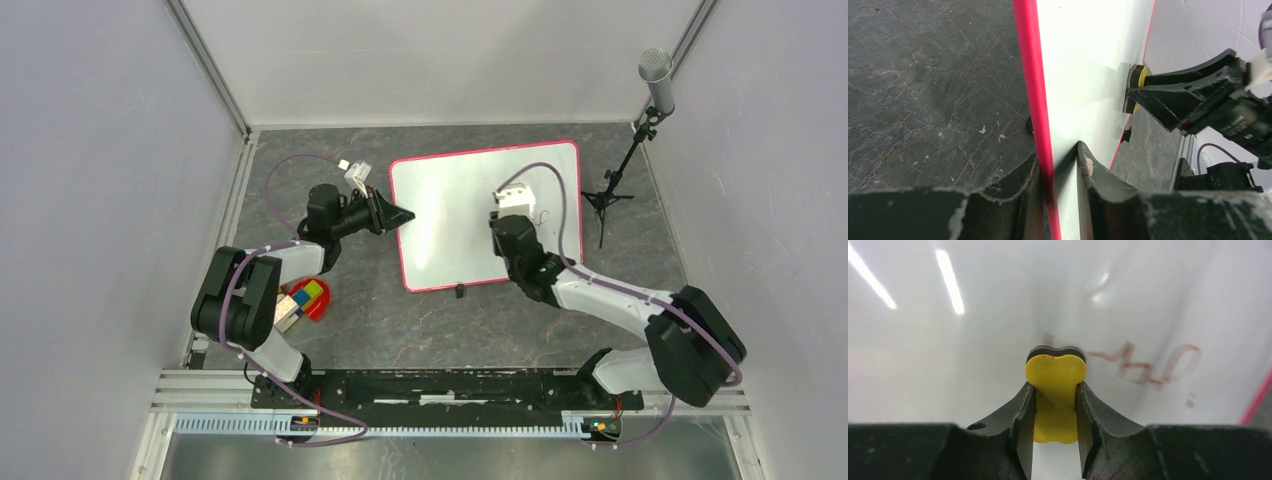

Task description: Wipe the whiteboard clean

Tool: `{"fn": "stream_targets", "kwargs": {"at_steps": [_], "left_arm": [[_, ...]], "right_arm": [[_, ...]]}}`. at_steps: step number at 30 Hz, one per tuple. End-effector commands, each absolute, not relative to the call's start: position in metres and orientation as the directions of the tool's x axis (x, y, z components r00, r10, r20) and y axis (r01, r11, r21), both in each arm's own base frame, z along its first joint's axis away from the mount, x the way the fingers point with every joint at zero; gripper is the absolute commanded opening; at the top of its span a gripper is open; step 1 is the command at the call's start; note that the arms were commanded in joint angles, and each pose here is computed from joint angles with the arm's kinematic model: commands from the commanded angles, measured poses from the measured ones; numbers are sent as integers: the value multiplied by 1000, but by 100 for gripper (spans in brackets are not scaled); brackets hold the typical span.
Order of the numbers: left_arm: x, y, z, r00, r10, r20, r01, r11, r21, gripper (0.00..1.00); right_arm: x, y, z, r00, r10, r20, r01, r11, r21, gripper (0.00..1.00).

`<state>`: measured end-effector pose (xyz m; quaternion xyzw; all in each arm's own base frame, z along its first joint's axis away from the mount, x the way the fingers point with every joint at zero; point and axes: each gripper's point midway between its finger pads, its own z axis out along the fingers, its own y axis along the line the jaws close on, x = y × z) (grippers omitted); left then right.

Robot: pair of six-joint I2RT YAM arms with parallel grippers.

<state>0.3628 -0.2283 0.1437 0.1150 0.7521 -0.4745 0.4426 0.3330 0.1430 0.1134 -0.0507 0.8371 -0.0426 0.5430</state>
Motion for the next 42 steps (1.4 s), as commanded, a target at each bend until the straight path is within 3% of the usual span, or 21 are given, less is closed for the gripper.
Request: {"fn": "stream_targets", "kwargs": {"at_steps": [1,7,16,20,25,34,42], "left_arm": [[384,-218,148,-483,-212,-850,622,600,-503,2],[384,-217,147,-485,-200,-851,623,604,-497,2],[382,-216,142,-493,-189,-850,619,610,-495,2],[383,-217,144,-501,-184,-846,621,604,-499,2],[384,-218,142,-508,-178,-843,621,602,-502,2],[382,-217,143,-503,-174,-847,622,607,-494,2],[383,-218,141,-510,-172,-843,621,604,-499,2]], "right_arm": [[355,212,152,-327,-107,-939,-203,978,-41,30],[372,196,154,-324,-67,-944,-138,990,-23,30],[357,64,91,-435,48,-899,137,990,-14,30],[348,37,82,-442,55,-895,188,982,-32,30],[363,58,109,-408,25,-913,116,993,-25,29],[392,165,177,-281,60,-958,-115,989,95,30],[398,88,131,-358,165,-919,75,986,148,30]]}}
